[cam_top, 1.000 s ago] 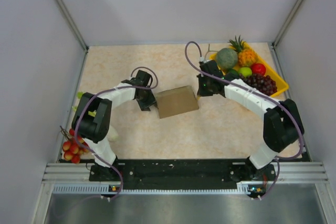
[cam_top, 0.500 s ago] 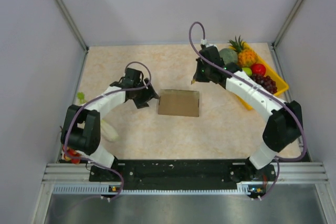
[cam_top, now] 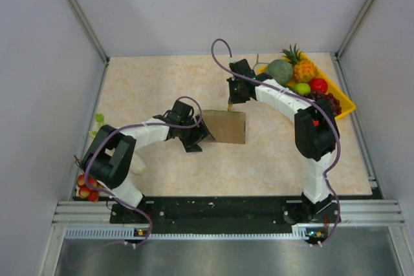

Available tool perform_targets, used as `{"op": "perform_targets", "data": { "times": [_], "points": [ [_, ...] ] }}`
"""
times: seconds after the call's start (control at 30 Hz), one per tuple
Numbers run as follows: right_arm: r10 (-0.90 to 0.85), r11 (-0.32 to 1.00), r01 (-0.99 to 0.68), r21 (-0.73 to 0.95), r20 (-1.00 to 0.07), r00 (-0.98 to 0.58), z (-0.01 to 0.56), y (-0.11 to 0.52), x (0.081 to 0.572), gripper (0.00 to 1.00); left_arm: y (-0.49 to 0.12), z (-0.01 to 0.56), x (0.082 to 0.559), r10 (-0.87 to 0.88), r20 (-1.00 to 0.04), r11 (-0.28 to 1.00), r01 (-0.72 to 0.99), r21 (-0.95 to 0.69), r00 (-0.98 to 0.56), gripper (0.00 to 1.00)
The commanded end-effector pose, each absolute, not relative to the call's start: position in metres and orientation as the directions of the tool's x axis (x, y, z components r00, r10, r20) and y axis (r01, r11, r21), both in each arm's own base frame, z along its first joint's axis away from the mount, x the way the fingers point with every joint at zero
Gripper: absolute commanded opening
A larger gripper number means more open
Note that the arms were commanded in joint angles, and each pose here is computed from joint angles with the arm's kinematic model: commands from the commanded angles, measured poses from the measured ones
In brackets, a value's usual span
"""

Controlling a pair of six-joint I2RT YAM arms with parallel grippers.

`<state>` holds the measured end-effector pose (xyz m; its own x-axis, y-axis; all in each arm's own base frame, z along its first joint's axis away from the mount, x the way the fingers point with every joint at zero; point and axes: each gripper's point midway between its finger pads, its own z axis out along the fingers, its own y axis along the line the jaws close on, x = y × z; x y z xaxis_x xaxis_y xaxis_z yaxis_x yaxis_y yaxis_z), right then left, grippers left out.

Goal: Unpack the express box

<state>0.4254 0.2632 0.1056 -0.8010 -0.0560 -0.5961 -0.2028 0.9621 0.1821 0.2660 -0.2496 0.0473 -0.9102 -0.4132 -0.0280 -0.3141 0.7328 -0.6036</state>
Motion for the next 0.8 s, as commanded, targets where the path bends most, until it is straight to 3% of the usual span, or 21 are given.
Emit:
{"op": "perform_targets", "data": {
  "times": [0.0, 0.23, 0.47, 0.77],
  "points": [
    [-0.083, 0.94, -0.268, 0.212, -0.619, -0.781, 0.121, 0.27, 0.429, 0.0, -0.261, 0.058, 0.295, -0.47, -0.055, 0.689, -0.327, -0.647, -0.881, 0.75],
    [-0.086, 0.927, -0.276, 0.255, -0.572, -0.815, 0.119, 0.258, 0.389, 0.0, -0.254, 0.054, 0.323, -0.469, -0.132, 0.733, -0.302, -0.609, -0.873, 0.66],
    [-0.05, 0.93, -0.235, 0.282, -0.537, -0.842, 0.119, 0.241, 0.351, 0.0, -0.256, 0.052, 0.355, -0.414, -0.181, 0.742, -0.216, -0.635, -0.892, 0.66],
    [-0.011, 0.942, -0.187, 0.279, -0.53, -0.848, 0.119, 0.224, 0.331, 0.0, -0.254, 0.047, 0.33, -0.371, -0.153, 0.73, -0.185, -0.657, -0.916, 0.65]
  ]
}}
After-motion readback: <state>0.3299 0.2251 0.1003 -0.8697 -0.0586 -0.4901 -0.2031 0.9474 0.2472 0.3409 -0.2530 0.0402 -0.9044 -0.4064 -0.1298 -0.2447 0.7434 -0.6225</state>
